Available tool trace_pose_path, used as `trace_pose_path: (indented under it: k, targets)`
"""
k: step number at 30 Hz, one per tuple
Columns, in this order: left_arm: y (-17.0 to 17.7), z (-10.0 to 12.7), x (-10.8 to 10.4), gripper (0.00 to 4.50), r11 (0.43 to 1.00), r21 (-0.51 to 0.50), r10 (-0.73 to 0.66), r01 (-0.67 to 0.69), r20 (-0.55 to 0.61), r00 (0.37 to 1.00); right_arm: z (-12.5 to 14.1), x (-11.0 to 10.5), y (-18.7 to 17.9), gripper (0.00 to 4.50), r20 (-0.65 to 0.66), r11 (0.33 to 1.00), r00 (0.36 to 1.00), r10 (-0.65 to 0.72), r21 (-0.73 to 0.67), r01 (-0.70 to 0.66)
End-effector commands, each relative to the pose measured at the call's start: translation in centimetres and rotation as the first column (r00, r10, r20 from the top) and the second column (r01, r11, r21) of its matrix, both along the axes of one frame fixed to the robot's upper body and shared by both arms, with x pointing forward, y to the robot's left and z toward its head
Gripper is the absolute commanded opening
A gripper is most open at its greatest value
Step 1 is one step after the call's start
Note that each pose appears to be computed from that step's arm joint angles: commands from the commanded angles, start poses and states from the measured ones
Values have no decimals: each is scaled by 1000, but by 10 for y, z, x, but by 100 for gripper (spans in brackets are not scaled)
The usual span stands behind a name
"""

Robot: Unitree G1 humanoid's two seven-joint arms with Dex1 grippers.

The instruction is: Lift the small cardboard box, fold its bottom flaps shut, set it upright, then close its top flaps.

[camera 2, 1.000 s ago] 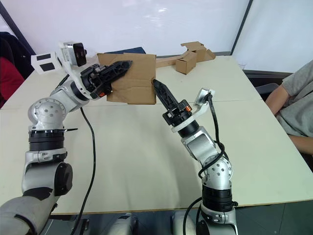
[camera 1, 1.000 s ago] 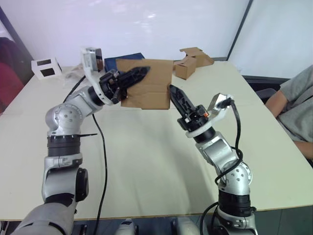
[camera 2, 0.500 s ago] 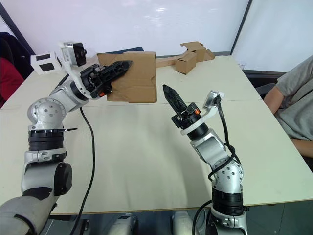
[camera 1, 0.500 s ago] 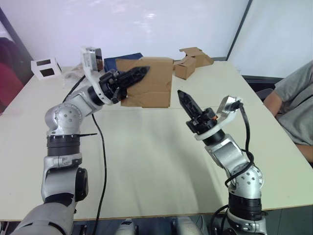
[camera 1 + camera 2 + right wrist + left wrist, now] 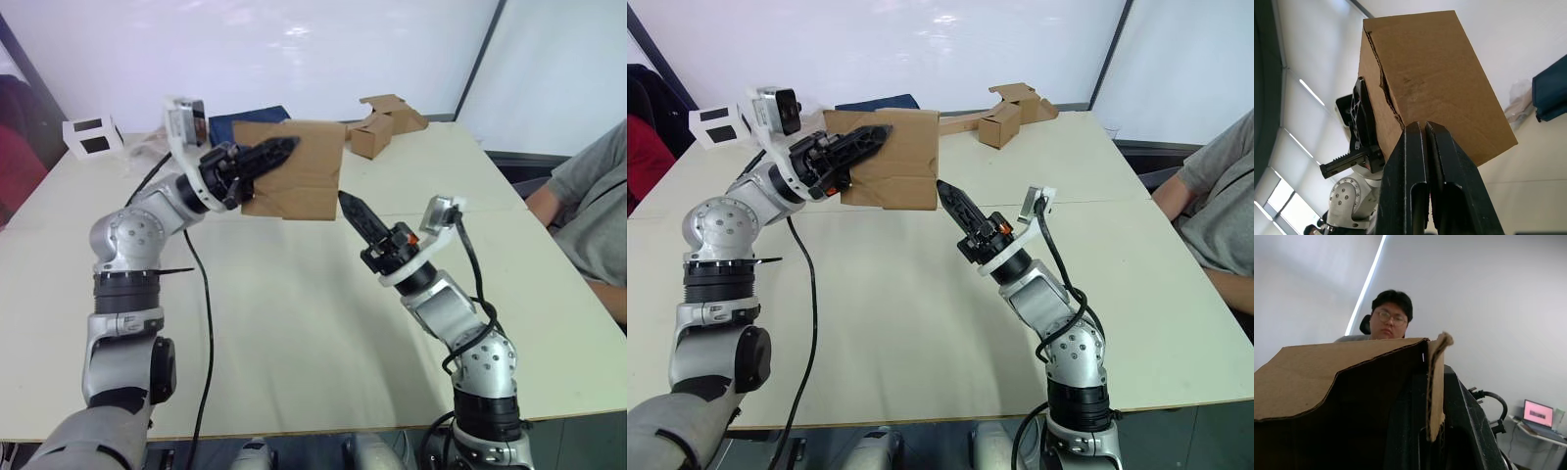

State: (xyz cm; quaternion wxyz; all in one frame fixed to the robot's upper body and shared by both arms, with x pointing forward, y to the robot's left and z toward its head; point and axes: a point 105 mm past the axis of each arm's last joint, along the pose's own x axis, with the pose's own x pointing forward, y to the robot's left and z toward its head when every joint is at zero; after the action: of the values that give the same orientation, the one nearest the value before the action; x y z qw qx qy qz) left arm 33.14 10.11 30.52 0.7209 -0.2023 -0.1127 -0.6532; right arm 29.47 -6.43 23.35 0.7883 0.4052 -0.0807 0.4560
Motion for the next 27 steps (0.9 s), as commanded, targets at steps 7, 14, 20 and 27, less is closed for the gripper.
trace_pose_path:
  k: [7, 14, 20, 27]
  targets:
    - [-17, -46, 1, 0, 856, 517, -27, -32, 107, 994, -22, -26, -44, 11, 143, 827, 990, -17, -555, 94]
    - [-23, -74, -5, 0, 396, 918, -223, 10, 85, 971, -52, -48, -44, 11, 191, 480, 971, 141, -871, 102]
    - [-34, -91, 6, 0, 156, 987, -284, -48, 92, 954, -72, -54, -39, 11, 182, 405, 970, 164, -909, 102]
    - [-64, -99, 8, 27, 152, 987, -324, -48, 96, 941, -81, -47, -38, 4, 200, 379, 974, 106, -914, 146]
